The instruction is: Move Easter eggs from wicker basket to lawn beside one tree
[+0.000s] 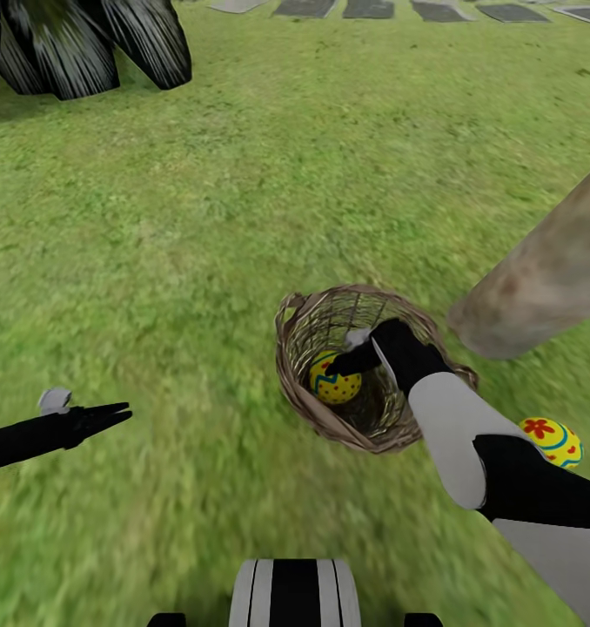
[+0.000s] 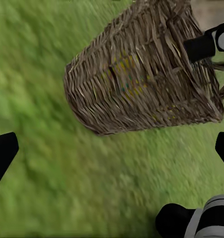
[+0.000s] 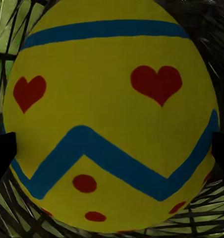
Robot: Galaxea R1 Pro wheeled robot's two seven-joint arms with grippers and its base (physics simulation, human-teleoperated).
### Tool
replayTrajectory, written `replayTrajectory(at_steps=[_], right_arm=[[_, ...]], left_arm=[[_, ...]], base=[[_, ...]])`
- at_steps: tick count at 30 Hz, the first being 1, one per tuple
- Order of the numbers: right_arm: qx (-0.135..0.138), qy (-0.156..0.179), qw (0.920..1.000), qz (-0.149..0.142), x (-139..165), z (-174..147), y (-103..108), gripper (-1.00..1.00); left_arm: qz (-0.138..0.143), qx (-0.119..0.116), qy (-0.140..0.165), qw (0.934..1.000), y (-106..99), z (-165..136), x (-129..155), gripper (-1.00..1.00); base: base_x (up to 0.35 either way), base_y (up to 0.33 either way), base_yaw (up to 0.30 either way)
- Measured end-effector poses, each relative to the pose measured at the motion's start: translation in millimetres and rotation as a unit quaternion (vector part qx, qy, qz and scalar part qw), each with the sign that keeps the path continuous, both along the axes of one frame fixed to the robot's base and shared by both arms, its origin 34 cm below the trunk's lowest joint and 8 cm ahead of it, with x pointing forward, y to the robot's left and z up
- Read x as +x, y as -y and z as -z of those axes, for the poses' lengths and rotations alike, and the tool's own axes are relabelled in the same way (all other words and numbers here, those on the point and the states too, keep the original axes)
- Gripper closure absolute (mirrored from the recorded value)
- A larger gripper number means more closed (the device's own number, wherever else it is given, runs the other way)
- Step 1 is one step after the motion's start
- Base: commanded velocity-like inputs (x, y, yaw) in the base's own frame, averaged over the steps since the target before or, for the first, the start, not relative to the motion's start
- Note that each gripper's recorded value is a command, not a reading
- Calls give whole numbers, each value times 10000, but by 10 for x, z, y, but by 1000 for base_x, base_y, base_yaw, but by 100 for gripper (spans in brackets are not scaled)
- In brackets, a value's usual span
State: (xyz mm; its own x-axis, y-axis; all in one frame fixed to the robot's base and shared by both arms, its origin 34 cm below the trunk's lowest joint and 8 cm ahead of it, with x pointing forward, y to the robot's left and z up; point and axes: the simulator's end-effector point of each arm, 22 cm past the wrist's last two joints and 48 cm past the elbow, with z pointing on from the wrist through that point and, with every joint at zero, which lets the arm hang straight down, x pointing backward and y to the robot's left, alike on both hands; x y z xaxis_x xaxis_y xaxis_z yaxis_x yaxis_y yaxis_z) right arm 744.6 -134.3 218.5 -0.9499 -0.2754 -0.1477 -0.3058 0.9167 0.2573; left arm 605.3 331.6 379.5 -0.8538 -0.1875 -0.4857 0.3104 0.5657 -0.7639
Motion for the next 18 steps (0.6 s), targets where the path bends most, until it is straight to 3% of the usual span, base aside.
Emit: replayTrajectory(at_steps=[6,15,18], right_arm=[[-13,93,10000,16,58,-166,18,100],[-151,270,9995,119,166,-388,268,100],[-162,545,9982,167,341,-591,309,100]], left_arm=[[0,11,118,9999,-4,-134,28,-100],[3,8,298,9996,-1,-334,64,-100],[-4,5,350,9994,-3,-401,74,-100]], base=[[-37,0,0],[-106,0,0],[-17,0,0]])
